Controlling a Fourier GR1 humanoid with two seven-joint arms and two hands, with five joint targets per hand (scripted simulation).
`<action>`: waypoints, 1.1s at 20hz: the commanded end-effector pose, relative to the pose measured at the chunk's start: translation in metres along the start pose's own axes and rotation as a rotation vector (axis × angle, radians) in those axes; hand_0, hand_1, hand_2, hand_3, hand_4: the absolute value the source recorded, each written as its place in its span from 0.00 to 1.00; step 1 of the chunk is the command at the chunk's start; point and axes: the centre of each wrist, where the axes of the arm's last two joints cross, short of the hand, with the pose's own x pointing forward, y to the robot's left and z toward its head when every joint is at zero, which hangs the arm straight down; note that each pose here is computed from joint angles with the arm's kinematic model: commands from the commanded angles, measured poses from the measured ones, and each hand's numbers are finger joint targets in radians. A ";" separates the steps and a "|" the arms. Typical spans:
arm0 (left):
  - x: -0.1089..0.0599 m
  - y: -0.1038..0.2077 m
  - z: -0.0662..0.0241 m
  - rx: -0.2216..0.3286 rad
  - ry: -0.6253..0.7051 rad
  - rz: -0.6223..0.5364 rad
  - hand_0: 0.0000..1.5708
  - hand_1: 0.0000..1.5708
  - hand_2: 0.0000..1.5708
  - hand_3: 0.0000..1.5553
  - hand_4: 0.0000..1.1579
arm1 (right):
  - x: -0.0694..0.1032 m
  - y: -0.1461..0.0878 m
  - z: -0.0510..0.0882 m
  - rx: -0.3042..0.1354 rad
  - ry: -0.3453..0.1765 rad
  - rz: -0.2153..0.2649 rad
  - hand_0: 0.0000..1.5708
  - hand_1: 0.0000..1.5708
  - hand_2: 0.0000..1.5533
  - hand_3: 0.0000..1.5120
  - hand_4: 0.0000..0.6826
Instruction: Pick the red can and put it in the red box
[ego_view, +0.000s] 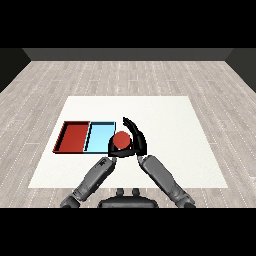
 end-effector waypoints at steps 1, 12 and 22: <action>0.005 -0.011 -0.0021 -0.001 -0.025 0.010 1.00 1.00 1.00 0.96 0.98 | -0.003 -0.006 0.015 -0.019 0.013 0.005 0.00 0.00 0.00 0.00 0.00; 0.007 0.001 0.0009 0.037 -0.030 -0.045 1.00 1.00 1.00 0.94 0.98 | -0.002 -0.042 0.008 -0.065 0.005 -0.068 0.00 0.00 0.00 0.00 0.00; 0.016 0.046 -0.0380 0.123 -0.078 -0.091 1.00 1.00 1.00 0.95 0.98 | 0.045 -0.105 0.033 -0.115 -0.064 -0.083 0.00 0.00 0.00 0.00 0.00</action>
